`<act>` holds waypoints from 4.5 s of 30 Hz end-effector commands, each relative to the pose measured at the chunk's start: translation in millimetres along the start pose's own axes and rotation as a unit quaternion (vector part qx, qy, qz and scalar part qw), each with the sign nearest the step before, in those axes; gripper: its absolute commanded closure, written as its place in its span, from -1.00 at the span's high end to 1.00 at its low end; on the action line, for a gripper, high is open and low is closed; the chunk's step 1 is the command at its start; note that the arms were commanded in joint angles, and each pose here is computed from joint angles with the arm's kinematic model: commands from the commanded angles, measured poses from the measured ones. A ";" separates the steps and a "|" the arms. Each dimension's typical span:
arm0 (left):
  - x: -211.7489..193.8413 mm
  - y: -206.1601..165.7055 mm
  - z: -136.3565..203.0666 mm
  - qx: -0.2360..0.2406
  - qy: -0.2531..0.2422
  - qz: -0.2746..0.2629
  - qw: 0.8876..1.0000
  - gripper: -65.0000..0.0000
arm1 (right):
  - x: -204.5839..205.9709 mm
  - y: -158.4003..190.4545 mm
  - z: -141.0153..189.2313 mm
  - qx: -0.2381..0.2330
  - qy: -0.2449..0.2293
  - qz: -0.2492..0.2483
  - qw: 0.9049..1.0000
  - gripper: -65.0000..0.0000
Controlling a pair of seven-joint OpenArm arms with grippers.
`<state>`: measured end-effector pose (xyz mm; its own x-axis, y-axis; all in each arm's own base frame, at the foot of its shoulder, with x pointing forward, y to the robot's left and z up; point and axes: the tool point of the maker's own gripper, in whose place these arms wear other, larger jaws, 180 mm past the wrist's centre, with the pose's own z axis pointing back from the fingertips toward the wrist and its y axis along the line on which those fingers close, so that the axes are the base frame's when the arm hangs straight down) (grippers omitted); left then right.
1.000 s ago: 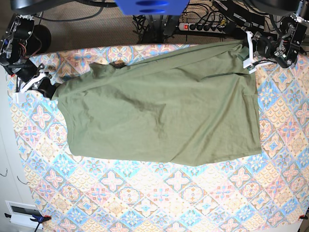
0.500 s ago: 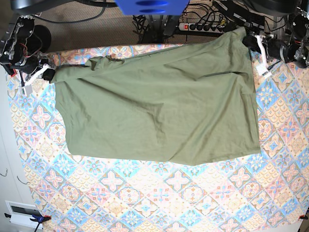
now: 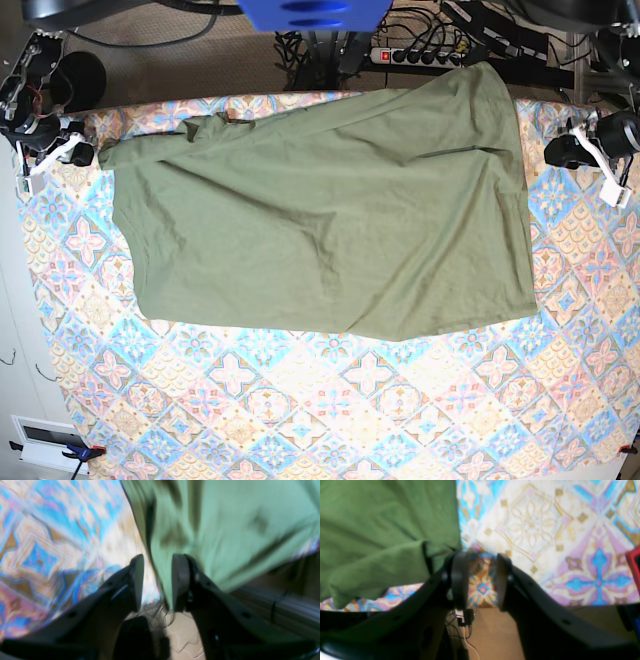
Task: Layout the t-shirt on the table in an organized manner, then fold the t-shirt properly
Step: 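Release the shirt and move both grippers to its side edges, then grasp the shirt side edge with the left gripper and drag it outward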
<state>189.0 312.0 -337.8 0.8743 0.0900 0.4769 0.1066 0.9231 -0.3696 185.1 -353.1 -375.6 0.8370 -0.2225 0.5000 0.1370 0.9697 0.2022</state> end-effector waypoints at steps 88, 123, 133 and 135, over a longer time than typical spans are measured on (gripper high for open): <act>122.8 -18.6 -133.3 -0.001 -0.158 0.147 0.977 -1.00 | 128.5 90.7 -35.3 0.037 -0.094 0.134 0.986 -0.25; 119.0 12.8 -119.5 0.036 -0.185 0.244 0.951 0.11 | 127.6 91.5 -34.6 0.038 -0.094 0.135 0.986 -0.25; 91.4 17.4 -146.7 0.025 -0.154 0.289 0.945 -0.01 | 127.6 91.5 -34.6 0.038 -0.094 0.135 0.986 -0.25; 92.5 17.7 -147.0 0.025 -0.156 0.289 0.944 -0.31 | 127.6 91.5 -34.6 0.038 -0.094 0.135 0.986 -0.25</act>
<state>339.9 280.0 -420.6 0.5852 0.6949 0.4179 -0.3801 0.6903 -0.6156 312.3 -284.8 -340.7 0.7637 0.0092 0.6455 -0.1123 0.9866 0.1188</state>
